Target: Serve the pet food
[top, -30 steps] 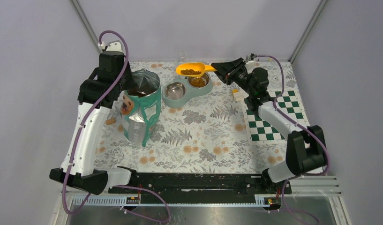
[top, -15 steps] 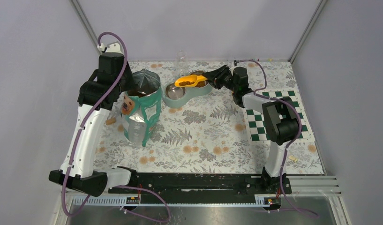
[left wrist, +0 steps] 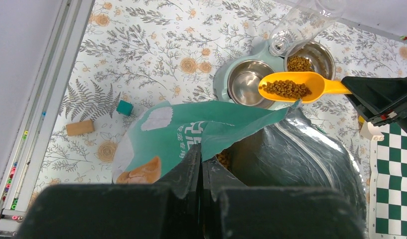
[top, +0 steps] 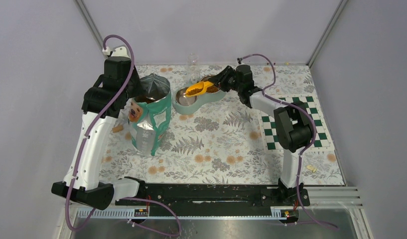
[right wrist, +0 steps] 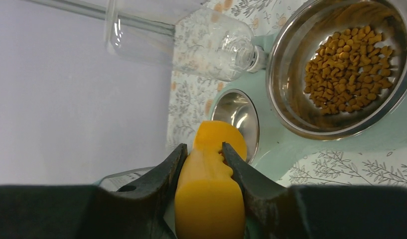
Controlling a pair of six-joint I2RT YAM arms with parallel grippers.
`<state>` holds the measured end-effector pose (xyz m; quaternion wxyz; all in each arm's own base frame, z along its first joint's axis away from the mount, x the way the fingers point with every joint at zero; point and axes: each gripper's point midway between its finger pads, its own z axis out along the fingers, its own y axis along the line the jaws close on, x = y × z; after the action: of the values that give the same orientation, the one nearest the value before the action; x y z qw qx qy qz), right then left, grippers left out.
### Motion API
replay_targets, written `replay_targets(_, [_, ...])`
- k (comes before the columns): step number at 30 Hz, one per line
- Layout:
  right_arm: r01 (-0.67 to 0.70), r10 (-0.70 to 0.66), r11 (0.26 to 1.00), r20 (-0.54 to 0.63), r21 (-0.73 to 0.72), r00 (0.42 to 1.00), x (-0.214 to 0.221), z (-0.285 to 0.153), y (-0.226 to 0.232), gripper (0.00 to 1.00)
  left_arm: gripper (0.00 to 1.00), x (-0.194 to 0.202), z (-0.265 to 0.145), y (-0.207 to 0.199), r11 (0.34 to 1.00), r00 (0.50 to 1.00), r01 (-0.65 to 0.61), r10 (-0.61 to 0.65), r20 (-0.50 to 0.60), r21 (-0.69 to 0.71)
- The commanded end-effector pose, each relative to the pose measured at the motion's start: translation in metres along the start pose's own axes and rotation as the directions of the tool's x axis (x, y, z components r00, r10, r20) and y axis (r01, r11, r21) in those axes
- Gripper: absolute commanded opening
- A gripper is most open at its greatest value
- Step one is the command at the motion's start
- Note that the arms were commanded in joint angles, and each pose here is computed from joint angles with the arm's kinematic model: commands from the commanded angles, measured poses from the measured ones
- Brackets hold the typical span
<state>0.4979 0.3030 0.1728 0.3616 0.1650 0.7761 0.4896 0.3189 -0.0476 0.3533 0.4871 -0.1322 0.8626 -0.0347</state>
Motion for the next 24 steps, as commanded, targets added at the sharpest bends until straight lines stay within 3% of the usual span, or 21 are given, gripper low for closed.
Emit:
replay_targets(1, [0.219, -0.222, 0.974, 0.040, 0.060, 0.974, -0.007, 0.000, 0.024, 0.00, 0.00, 0.008, -0.007, 0.007, 1.000, 1.000, 0.009, -0.009, -0.022, -0.013])
replay_targets(15, [0.449, -0.476, 0.862, 0.072, 0.235, 0.876, -0.010, 0.006, 0.045, 0.00, 0.00, 0.017, -0.008, -0.002, 0.999, 0.998, 0.025, -0.023, -0.056, 0.041])
replay_targets(19, [0.541, -0.578, 0.799, 0.085, 0.264, 0.812, -0.013, 0.003, 0.061, 0.00, 0.00, 0.019, -0.009, -0.004, 0.998, 0.998, 0.025, -0.022, -0.064, 0.056])
replay_targets(24, [0.555, -0.588, 0.801, 0.119, 0.226, 0.800, -0.026, -0.017, 0.102, 0.00, 0.00, 0.020, -0.011, -0.007, 0.997, 0.997, 0.027, -0.022, -0.071, 0.077])
